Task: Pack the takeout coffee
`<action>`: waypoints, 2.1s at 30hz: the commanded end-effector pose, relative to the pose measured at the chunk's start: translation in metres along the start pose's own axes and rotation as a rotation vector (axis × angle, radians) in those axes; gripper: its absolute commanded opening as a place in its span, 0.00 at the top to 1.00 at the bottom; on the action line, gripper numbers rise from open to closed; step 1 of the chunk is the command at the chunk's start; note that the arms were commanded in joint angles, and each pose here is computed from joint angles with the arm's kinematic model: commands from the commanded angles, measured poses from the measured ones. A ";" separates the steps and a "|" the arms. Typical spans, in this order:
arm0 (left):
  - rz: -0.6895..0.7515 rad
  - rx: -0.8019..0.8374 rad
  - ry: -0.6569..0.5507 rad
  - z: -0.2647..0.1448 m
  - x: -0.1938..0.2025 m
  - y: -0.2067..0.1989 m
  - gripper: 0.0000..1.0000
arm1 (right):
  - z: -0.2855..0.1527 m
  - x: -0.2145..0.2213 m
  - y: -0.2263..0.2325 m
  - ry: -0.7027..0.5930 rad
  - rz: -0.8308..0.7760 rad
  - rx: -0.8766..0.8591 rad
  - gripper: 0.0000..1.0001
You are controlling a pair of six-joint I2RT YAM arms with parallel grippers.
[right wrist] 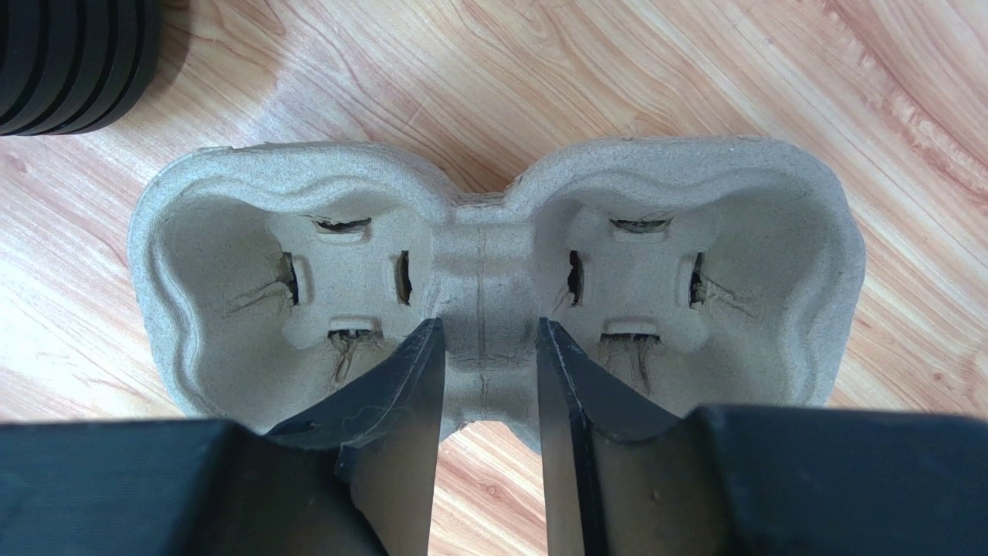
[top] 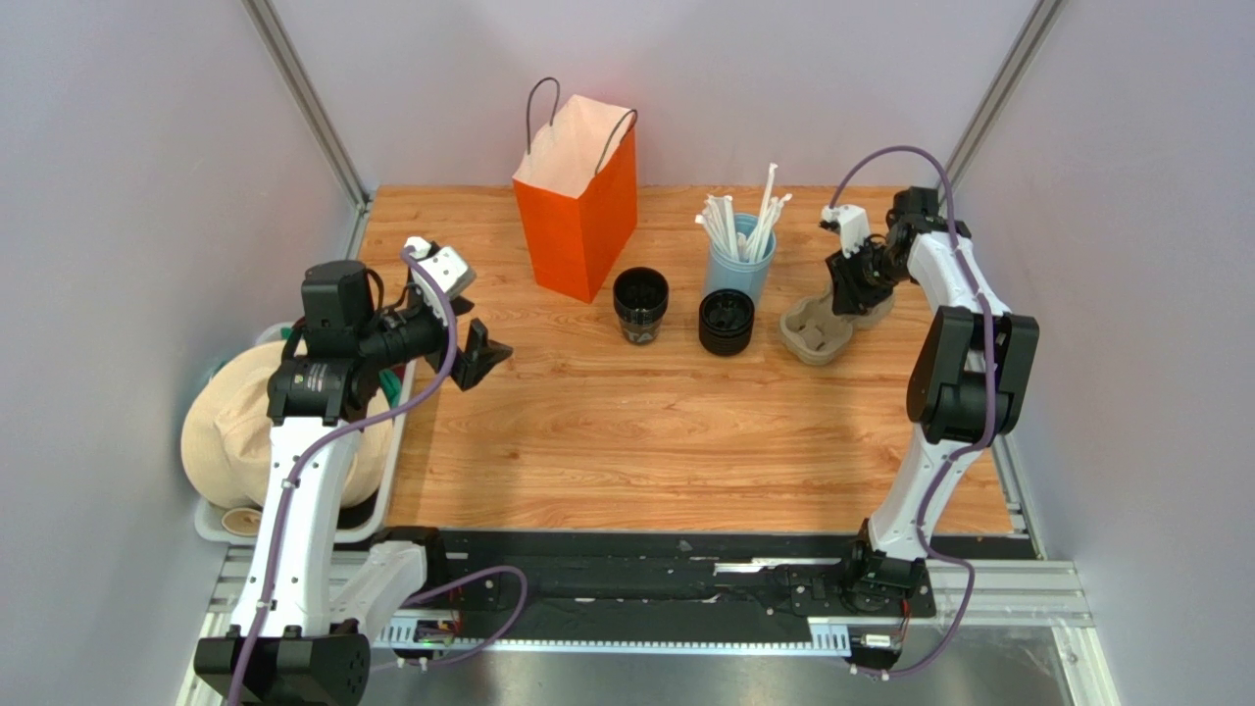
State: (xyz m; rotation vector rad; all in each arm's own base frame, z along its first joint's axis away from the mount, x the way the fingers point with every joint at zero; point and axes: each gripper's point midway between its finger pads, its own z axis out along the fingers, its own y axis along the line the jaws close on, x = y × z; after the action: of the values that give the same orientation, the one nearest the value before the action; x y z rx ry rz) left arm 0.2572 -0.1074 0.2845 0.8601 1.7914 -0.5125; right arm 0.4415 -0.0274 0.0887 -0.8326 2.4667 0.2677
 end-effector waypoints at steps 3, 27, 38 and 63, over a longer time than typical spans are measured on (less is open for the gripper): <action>0.037 0.015 -0.021 0.000 -0.005 -0.001 0.03 | -0.023 -0.026 -0.004 -0.064 -0.044 0.046 0.71; 0.040 0.010 -0.023 -0.001 -0.006 -0.001 0.03 | -0.013 -0.016 -0.004 -0.019 -0.036 0.033 0.29; 0.037 0.012 -0.019 0.000 -0.005 -0.001 0.03 | 0.007 -0.005 -0.003 0.009 -0.033 0.030 0.35; 0.035 0.012 -0.016 0.001 -0.004 0.000 0.03 | -0.024 -0.026 0.002 -0.064 -0.068 0.060 0.63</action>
State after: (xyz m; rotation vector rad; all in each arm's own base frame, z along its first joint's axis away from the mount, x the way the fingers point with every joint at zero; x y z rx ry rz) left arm 0.2577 -0.1074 0.2838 0.8601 1.7939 -0.5138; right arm 0.4436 -0.0245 0.0860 -0.8550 2.4694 0.2333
